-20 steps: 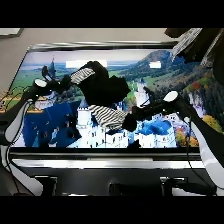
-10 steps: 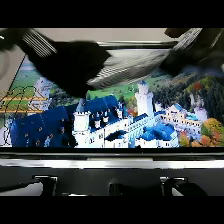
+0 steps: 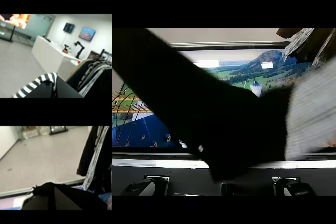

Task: Fold the clothes and pants, and hang the long-sleeved shirts on hangers.

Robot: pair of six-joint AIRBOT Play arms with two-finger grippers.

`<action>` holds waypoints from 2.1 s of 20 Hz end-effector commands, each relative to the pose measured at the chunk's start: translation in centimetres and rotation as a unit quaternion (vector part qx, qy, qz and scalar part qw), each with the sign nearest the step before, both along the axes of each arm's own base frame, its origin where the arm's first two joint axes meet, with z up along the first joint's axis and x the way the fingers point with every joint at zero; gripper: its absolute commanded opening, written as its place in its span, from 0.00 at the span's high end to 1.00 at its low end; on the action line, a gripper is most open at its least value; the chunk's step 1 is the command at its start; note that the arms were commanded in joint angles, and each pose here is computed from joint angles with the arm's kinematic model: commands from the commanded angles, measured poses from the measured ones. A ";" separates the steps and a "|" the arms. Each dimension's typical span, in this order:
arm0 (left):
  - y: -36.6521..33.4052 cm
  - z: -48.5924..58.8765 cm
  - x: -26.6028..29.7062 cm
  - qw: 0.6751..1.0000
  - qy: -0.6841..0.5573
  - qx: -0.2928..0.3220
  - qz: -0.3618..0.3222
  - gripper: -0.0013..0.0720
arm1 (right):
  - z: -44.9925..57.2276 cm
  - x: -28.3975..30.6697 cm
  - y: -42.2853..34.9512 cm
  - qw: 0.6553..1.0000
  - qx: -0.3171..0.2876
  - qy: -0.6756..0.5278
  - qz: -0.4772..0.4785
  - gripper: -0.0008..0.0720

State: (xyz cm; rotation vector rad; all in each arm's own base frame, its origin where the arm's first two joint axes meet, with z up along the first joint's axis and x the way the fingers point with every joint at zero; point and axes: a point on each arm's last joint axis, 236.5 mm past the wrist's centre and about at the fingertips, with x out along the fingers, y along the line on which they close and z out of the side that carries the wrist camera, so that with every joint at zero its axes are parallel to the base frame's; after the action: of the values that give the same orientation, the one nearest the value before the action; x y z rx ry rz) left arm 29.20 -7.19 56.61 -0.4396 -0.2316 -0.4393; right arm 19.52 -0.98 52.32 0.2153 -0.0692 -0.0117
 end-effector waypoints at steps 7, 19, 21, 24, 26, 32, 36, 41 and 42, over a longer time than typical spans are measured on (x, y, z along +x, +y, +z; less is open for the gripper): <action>1.1 -4.7 4.5 0.998 0.061 -0.009 0.009 0.95 | -3.8 2.9 -7.3 0.981 -0.045 0.088 -0.169 0.94; 4.5 -44.5 27.8 0.885 0.465 -0.031 0.012 0.95 | -43.9 32.7 3.1 0.837 0.141 0.510 -0.140 0.94; 3.5 -50.0 27.3 0.850 0.526 -0.032 -0.013 0.94 | -49.8 32.5 6.4 0.797 0.141 0.581 -0.084 0.93; 3.0 -53.0 26.2 0.817 0.574 -0.049 -0.029 0.22 | -51.8 30.9 8.1 0.770 0.099 0.630 -0.022 0.76; 3.9 -52.0 25.5 0.815 0.576 -0.051 -0.029 0.15 | -49.7 29.9 7.3 0.776 0.047 0.629 0.007 0.58; 12.1 -47.8 18.7 0.801 0.598 -0.002 0.032 0.15 | -38.3 23.7 -4.6 0.805 -0.029 0.592 -0.006 0.41; 14.3 -49.8 11.9 0.779 0.622 -0.035 0.073 0.15 | -38.8 18.1 -8.1 0.806 0.135 0.576 0.023 0.13; 12.0 -56.5 5.3 0.735 0.671 -0.064 0.073 0.15 | -48.4 11.7 -5.0 0.739 0.248 0.622 0.077 0.12; 11.7 -57.4 4.7 0.727 0.680 -0.064 0.069 0.15 | -50.1 11.1 -3.3 0.725 0.262 0.629 0.101 0.12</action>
State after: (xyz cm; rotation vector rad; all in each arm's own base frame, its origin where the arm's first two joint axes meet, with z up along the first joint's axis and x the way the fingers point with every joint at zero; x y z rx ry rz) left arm 36.91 5.24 2.16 -0.7519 1.0976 0.1093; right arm 33.06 -7.51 5.98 0.6197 1.3154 -0.0683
